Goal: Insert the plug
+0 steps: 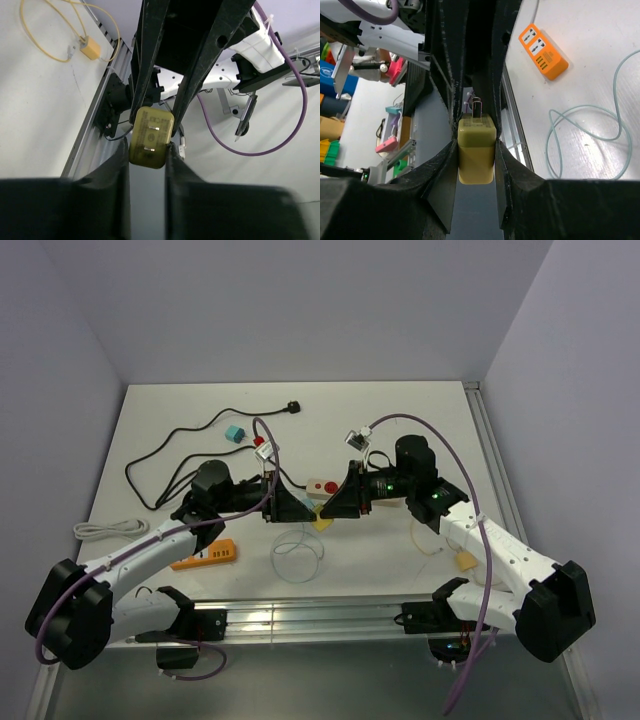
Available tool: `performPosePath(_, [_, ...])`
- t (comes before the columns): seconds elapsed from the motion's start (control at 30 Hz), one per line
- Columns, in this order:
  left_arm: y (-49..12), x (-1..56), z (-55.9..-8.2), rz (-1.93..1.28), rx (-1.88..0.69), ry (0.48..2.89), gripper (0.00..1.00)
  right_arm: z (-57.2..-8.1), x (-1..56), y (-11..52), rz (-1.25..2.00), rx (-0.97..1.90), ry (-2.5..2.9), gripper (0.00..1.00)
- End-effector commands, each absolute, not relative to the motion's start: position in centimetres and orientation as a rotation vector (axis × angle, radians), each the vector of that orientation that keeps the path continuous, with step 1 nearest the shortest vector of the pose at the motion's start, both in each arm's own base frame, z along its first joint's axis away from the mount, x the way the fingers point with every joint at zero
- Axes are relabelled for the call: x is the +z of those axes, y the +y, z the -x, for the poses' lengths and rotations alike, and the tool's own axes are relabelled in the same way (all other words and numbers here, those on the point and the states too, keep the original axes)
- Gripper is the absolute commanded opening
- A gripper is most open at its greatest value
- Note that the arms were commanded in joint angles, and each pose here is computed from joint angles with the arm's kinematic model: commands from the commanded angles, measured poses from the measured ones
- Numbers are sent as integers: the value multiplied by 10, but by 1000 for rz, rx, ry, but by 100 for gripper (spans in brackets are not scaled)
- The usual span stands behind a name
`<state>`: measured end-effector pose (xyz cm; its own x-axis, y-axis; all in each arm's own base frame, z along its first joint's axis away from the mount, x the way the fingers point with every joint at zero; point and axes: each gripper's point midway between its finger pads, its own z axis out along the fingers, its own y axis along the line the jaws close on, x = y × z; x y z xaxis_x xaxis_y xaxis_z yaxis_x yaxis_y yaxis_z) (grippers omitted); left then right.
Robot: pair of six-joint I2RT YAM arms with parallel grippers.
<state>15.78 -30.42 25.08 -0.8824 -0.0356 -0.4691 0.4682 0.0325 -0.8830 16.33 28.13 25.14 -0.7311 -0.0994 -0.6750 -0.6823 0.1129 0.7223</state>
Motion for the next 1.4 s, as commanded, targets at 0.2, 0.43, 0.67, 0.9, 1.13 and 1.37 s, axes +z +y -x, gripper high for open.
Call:
performPosePath(0.2, [-306, 263, -161, -408, -1926, 1922, 0, -182, 239, 273, 723, 1422, 2010, 64])
performPosePath(0.43, [-307, 264, -177, -208, -1920, 2017, 0, -221, 226, 226, 478, 907, 2190, 86])
performPosePath(0.67, [-299, 264, -197, 144, -2119, 2075, 0, -216, 249, 226, 578, 881, 1945, 89])
performPosePath(0.9, [-300, 264, -197, 401, -2282, 2153, 0, -215, 254, 255, 699, 942, 1844, 75])
performPosePath(1.13, [-296, 273, -194, 496, -2348, 2146, 0, -213, 273, 280, 756, 930, 1737, 75])
performPosePath(1.37, [-290, 273, -193, 615, -2396, 2096, 0, -209, 284, 287, 745, 981, 1684, 69])
